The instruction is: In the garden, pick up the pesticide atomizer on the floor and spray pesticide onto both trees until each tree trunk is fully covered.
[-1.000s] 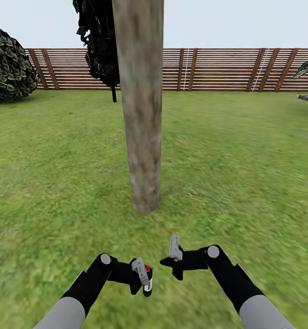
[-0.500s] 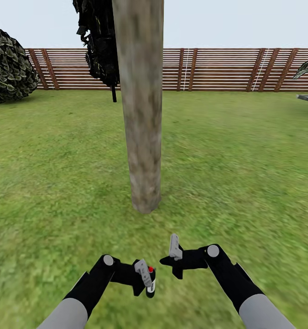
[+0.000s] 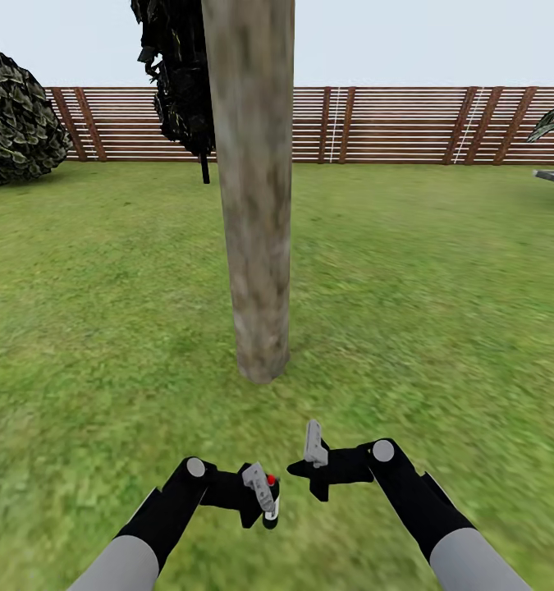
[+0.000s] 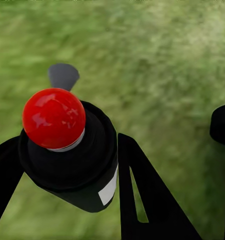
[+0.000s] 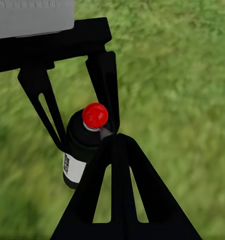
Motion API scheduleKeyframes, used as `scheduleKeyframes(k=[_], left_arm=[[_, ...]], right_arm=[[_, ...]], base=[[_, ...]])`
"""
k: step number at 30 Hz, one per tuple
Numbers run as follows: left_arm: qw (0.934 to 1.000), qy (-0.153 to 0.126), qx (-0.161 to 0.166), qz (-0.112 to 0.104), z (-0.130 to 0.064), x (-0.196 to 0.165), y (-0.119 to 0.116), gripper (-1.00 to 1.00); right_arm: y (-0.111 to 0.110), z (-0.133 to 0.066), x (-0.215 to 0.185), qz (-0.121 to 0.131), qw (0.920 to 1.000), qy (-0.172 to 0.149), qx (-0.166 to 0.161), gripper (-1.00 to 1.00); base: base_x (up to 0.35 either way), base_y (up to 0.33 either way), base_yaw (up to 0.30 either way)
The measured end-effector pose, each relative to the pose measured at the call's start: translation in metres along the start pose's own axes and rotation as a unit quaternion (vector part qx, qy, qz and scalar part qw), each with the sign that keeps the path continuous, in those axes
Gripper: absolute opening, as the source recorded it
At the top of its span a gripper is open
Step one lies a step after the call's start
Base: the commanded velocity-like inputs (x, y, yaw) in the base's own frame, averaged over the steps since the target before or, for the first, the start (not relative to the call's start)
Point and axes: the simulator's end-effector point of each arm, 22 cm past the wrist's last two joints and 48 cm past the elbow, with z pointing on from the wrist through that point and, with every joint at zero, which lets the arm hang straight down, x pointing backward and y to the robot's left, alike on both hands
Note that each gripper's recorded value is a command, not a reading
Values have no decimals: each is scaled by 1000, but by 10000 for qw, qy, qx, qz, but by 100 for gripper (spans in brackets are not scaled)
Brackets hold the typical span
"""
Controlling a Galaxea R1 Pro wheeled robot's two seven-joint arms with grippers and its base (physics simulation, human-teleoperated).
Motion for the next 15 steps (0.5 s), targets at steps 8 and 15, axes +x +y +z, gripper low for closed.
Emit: scheduleKeyframes(k=[8,15], left_arm=[[10000,-57,34,24,3,-5,-4,-100],[9999,-115,45,72,5,-10,-5,-100]], right_arm=[[-1,1,-3,-12,10000,-24,0,-100],[1,5,-8,-16,10000,-66,-20,-100]], base=[[0,0,0],[0,0,0]])
